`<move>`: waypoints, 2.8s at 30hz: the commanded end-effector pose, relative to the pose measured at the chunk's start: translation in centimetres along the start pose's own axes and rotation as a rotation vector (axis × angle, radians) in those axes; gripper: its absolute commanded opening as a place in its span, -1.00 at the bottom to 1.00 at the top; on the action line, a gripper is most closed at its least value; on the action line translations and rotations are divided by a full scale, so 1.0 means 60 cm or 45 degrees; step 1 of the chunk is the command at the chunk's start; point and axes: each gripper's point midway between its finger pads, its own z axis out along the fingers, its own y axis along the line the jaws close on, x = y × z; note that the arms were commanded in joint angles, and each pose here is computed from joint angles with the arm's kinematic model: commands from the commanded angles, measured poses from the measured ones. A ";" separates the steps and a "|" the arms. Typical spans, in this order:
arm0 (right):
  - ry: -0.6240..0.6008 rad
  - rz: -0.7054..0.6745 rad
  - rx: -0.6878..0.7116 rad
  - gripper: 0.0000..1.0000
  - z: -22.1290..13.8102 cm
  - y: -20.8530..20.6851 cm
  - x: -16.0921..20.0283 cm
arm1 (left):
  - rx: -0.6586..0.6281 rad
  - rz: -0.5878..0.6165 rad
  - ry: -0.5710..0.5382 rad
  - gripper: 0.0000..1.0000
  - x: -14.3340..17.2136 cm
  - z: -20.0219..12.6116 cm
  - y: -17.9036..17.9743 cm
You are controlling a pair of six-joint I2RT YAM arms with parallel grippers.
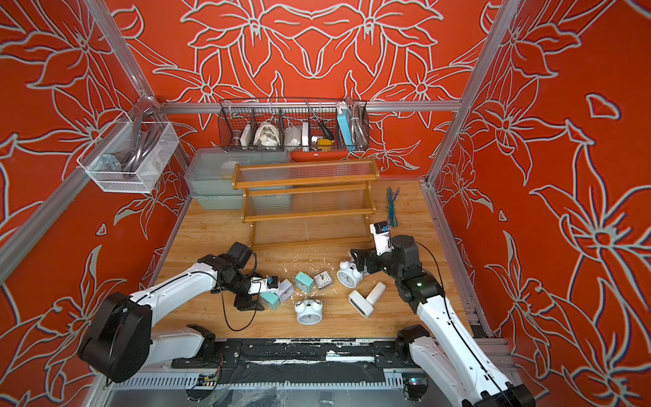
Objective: Place the alarm clocks on the shelf by style
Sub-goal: Pick up the alarm from the center of the board, then place the alarm at the center of the board.
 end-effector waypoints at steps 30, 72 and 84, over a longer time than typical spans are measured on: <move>0.075 -0.088 -0.410 0.99 0.004 0.122 -0.021 | 0.095 -0.045 -0.104 -0.56 -0.067 -0.101 -0.053; -0.013 -0.617 -0.964 0.70 0.025 0.436 -0.003 | 0.039 -0.216 -0.374 -0.54 -0.175 -0.187 -0.021; -0.048 -0.469 -0.553 0.75 0.089 0.366 -0.013 | -0.267 -0.524 -0.284 -0.51 -0.131 -0.150 0.074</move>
